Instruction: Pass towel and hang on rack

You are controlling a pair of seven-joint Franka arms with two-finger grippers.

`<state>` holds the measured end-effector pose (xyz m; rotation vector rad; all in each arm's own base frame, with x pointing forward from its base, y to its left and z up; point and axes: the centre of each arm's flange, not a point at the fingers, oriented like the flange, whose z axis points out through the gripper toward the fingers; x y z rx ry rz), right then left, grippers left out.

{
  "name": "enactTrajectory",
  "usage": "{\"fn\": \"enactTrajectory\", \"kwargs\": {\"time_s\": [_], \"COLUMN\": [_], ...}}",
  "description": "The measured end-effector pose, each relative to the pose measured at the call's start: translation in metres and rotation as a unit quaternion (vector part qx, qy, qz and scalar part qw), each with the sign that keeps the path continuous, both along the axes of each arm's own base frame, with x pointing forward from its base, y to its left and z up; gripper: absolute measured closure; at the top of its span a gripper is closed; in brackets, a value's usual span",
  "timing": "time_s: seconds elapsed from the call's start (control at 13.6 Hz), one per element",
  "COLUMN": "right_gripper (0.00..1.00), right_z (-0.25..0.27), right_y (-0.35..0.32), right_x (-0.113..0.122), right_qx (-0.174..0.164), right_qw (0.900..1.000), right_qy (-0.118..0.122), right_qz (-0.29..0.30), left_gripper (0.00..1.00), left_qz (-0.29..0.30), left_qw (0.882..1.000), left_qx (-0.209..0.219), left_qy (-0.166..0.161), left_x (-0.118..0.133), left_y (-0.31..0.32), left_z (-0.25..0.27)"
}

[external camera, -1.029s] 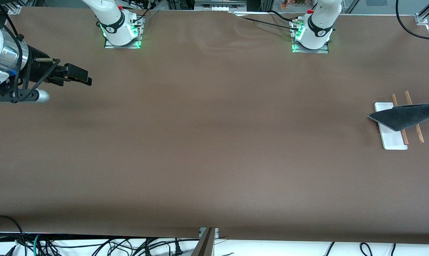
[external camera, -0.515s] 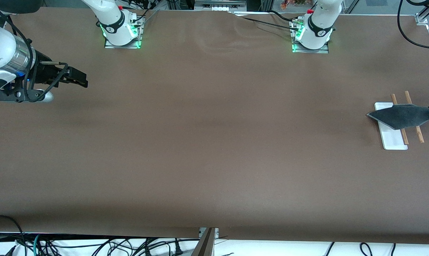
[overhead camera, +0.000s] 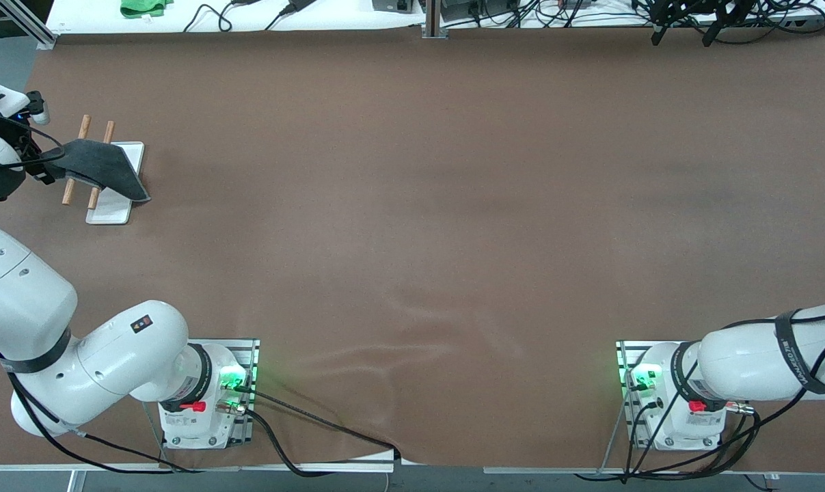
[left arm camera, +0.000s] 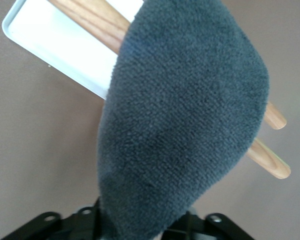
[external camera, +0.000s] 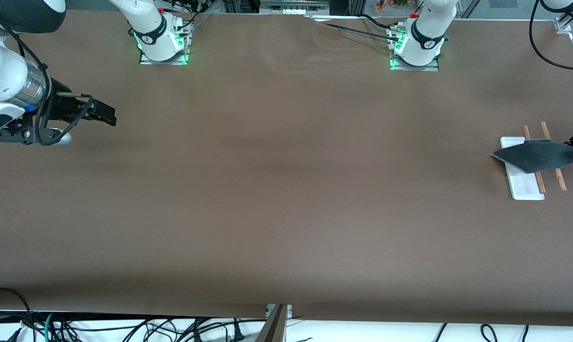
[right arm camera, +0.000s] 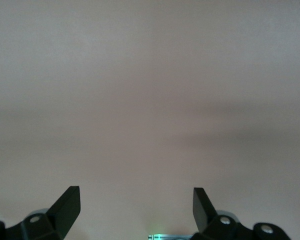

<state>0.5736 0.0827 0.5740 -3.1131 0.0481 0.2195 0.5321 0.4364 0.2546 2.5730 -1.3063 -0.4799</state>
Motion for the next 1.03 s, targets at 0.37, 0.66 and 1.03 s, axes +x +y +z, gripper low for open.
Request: {"fn": "enactTrajectory", "kwargs": {"time_s": [0.37, 0.66, 1.03], "right_gripper": [0.0, 0.0, 0.0], "right_z": [0.006, 0.01, 0.004], "right_y": [-0.015, -0.015, -0.01], "right_x": [0.003, 0.004, 0.005], "right_qx": [-0.009, -0.026, -0.027], "right_qw": [1.0, 1.0, 1.0], "right_qy": [-0.008, -0.016, -0.008], "right_qz": [0.0, 0.005, 0.012], "left_gripper": [0.0, 0.0, 0.0], "left_qz": [0.004, 0.009, 0.056], "left_qw": [1.0, 0.998, 0.994], "left_qx": [0.012, 0.019, 0.022], "left_qy": [-0.02, -0.054, -0.086], "left_x": [0.003, 0.015, 0.032], "left_y": [0.01, 0.011, -0.043], "left_z": [0.011, 0.043, 0.154]}}
